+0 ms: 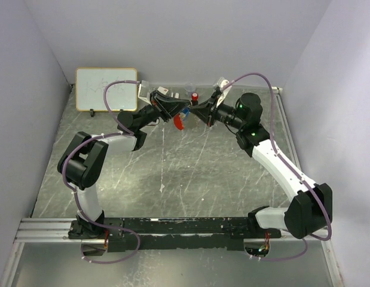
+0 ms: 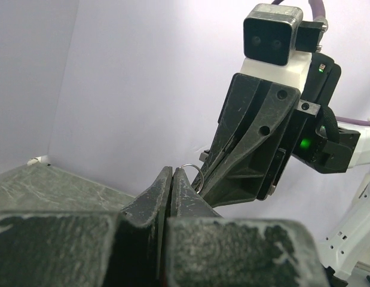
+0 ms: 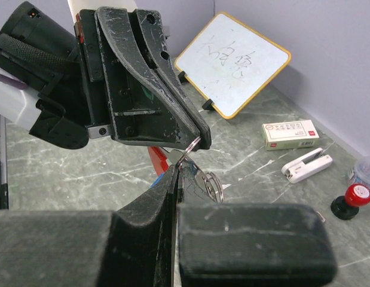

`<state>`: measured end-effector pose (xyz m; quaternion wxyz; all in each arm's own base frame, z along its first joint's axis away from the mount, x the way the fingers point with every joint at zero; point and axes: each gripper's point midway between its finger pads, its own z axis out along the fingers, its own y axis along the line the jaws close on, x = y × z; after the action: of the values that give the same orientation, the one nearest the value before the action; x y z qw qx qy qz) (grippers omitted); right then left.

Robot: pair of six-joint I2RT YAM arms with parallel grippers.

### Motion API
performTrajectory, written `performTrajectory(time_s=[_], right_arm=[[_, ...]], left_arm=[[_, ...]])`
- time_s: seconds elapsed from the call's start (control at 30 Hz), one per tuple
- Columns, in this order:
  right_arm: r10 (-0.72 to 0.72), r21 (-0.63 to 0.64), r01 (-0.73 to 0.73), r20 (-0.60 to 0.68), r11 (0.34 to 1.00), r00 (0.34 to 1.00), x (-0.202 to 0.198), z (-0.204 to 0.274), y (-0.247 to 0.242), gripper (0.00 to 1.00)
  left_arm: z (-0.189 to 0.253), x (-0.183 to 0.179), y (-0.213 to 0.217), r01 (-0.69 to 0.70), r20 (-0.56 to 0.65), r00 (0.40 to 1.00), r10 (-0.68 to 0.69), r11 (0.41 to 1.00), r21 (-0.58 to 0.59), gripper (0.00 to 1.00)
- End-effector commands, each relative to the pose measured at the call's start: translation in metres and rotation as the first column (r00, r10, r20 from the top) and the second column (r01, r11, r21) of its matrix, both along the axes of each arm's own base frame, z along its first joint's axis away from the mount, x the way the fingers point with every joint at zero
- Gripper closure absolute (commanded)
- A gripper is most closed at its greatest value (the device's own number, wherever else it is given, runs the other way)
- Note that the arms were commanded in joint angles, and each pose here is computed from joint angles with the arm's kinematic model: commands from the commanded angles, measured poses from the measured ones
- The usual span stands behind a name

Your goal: Put the keys on the keyring

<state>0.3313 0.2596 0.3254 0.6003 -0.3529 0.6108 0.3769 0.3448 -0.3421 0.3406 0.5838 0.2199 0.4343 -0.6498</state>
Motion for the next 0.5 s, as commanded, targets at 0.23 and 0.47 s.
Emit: performTrajectory(time_s=[0.23, 0.47], right_arm=[[0.029, 0.016, -0.028, -0.091, 0.999, 0.995, -0.002, -0.004, 0.007, 1.0], [-0.009, 0.008, 0.011, -0.144, 1.0, 0.989, 0.013, -0.006, 0.008, 1.0]], left_arm=[[0.097, -0.036, 0.038, -0.023, 0.298, 0.949, 0.103, 0.965, -0.261, 0.93], [0.098, -0.039, 0.037, -0.012, 0.305, 0.948, 0.092, 0.967, -0.254, 0.93]])
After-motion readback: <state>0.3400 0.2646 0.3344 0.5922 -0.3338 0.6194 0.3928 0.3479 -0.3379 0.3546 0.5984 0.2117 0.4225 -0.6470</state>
